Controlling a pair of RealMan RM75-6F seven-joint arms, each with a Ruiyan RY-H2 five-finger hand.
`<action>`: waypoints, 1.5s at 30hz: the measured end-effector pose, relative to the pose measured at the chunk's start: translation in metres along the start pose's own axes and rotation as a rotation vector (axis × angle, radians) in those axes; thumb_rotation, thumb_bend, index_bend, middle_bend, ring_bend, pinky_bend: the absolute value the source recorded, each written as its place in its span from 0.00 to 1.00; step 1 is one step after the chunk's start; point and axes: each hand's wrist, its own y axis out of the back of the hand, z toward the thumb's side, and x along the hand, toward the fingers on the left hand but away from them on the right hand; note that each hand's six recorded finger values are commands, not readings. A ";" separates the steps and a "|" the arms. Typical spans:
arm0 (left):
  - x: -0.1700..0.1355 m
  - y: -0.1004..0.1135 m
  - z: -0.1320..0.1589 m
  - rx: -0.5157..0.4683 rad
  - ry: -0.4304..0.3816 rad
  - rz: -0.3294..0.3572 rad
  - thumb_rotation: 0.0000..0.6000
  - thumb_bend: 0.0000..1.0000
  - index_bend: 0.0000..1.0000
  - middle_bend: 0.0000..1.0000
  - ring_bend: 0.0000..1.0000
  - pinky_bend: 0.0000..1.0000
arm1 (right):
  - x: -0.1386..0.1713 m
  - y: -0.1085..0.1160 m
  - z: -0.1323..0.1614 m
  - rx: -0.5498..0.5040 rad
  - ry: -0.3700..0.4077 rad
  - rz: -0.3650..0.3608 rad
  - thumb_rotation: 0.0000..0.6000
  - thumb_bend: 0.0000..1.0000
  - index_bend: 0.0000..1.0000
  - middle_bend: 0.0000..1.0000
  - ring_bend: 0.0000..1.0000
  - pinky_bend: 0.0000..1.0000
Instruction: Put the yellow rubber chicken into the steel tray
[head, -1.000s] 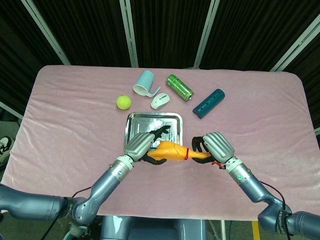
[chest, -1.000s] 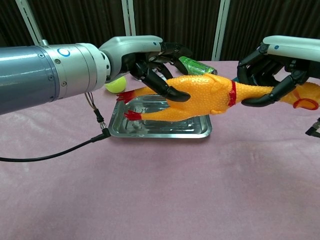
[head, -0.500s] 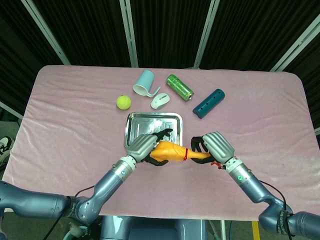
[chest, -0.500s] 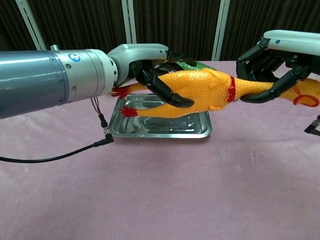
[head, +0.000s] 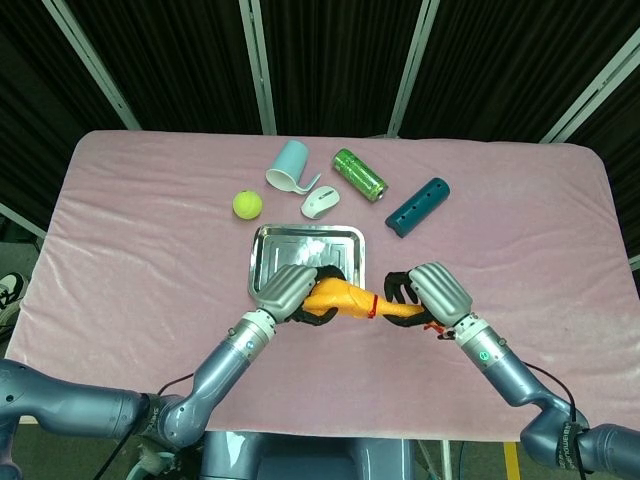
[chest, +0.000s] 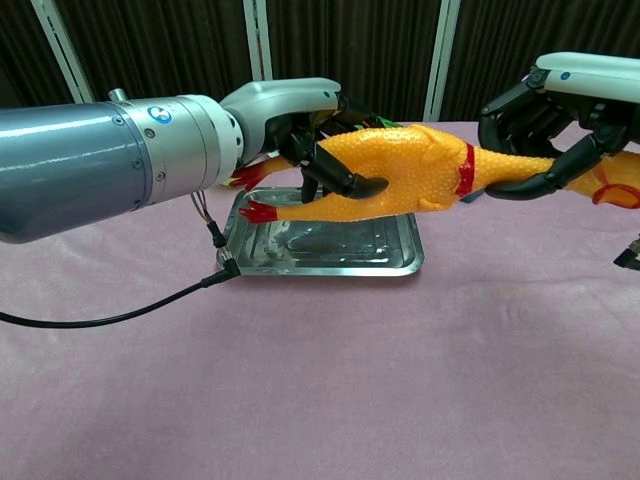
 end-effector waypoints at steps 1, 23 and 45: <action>0.000 0.000 0.000 -0.001 0.000 0.001 1.00 0.71 0.66 0.76 0.66 0.66 | 0.000 0.000 0.000 -0.001 0.001 0.000 1.00 0.67 1.00 0.78 0.75 0.81; -0.011 0.005 0.001 -0.012 -0.010 -0.028 1.00 0.13 0.00 0.00 0.00 0.15 | 0.004 0.004 -0.011 -0.005 -0.018 -0.009 1.00 0.67 1.00 0.79 0.75 0.81; -0.068 0.067 -0.007 0.066 -0.063 0.176 1.00 0.13 0.00 0.00 0.00 0.12 | -0.017 0.003 -0.020 -0.043 -0.030 0.006 1.00 0.68 1.00 0.78 0.75 0.81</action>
